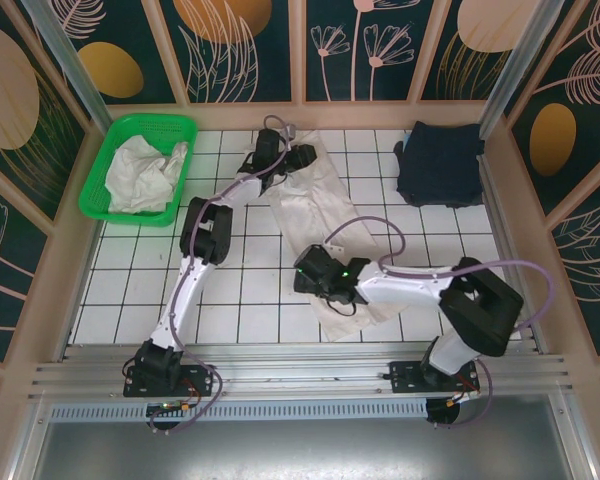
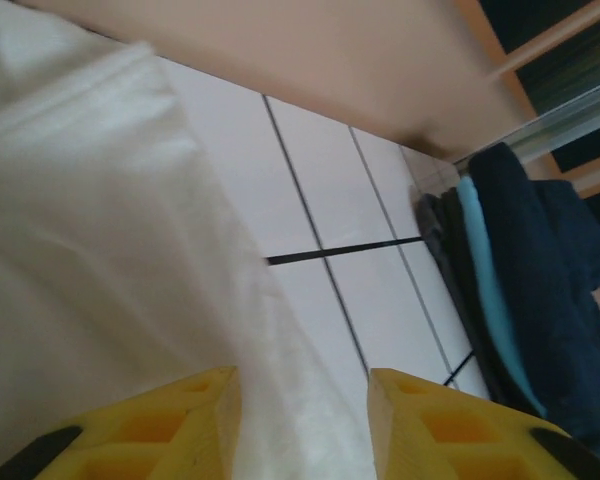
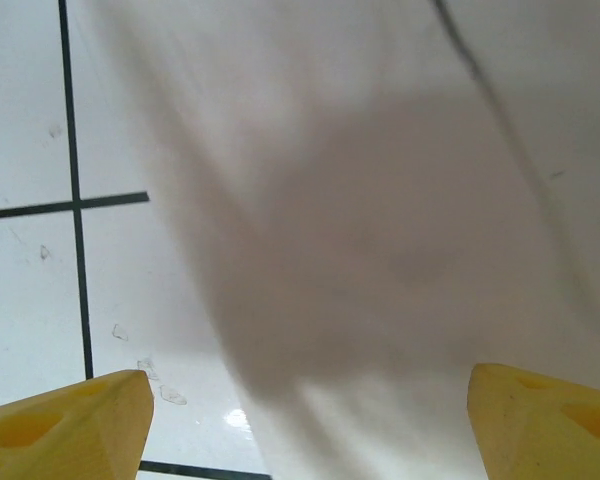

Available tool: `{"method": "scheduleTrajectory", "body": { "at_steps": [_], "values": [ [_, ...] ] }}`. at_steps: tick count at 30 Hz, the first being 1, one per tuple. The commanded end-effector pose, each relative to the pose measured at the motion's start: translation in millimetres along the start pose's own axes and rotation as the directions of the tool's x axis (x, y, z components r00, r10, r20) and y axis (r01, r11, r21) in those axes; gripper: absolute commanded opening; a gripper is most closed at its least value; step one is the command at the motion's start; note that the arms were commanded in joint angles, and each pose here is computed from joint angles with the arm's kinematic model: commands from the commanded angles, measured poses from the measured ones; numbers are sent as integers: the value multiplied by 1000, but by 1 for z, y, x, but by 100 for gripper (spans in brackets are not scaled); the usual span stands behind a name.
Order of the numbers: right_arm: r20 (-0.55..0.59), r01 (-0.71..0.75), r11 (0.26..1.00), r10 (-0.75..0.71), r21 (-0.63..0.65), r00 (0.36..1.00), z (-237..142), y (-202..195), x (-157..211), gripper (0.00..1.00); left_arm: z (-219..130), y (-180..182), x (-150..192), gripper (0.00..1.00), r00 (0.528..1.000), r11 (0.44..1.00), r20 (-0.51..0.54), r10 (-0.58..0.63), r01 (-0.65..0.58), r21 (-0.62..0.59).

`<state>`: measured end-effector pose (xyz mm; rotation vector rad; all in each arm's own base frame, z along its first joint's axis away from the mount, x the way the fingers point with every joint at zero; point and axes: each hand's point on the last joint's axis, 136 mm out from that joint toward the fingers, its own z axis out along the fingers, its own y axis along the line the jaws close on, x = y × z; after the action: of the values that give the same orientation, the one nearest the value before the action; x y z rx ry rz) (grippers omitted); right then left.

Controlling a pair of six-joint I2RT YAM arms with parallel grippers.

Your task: Fold and stack the t-shirts

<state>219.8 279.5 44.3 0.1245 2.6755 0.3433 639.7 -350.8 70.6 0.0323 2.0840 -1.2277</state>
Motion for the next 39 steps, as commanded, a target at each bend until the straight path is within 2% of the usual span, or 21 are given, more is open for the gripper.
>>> {"method": "scheduleTrajectory", "body": {
  "at_steps": [1,7,9,12,17,22,26,32,39],
  "values": [
    [67,-31,996,25,82,997,-13,-7,-15,84,-17,-54,-26,45,997,995,1,80,-80,52],
    [128,-33,998,26,51,991,-19,-36,-40,86,-67,-106,-59,59,970,971,40,241,-240,-14],
    [123,-57,998,54,23,991,-15,-51,-47,86,-80,-112,-67,60,962,960,30,272,-269,-73],
    [142,-61,997,54,46,988,-9,-73,-52,85,-100,-117,-61,62,960,956,19,278,-274,-103],
    [107,-49,991,36,122,994,5,-95,-33,85,-119,-110,-23,58,976,973,-6,216,-216,-81],
    [69,-55,998,55,-4,996,18,-86,-10,84,-105,-76,27,56,984,976,-78,162,-172,-132],
    [49,-27,999,28,-20,998,23,-72,3,84,-81,-47,43,51,988,982,-110,108,-123,-142],
    [-2,-16,999,15,-47,1000,27,-43,23,83,-36,-11,53,49,982,983,-174,70,-97,-154],
    [-42,2,992,-7,-127,999,14,0,26,85,-6,-15,33,51,985,994,-148,83,-92,-52]
  ]
}}
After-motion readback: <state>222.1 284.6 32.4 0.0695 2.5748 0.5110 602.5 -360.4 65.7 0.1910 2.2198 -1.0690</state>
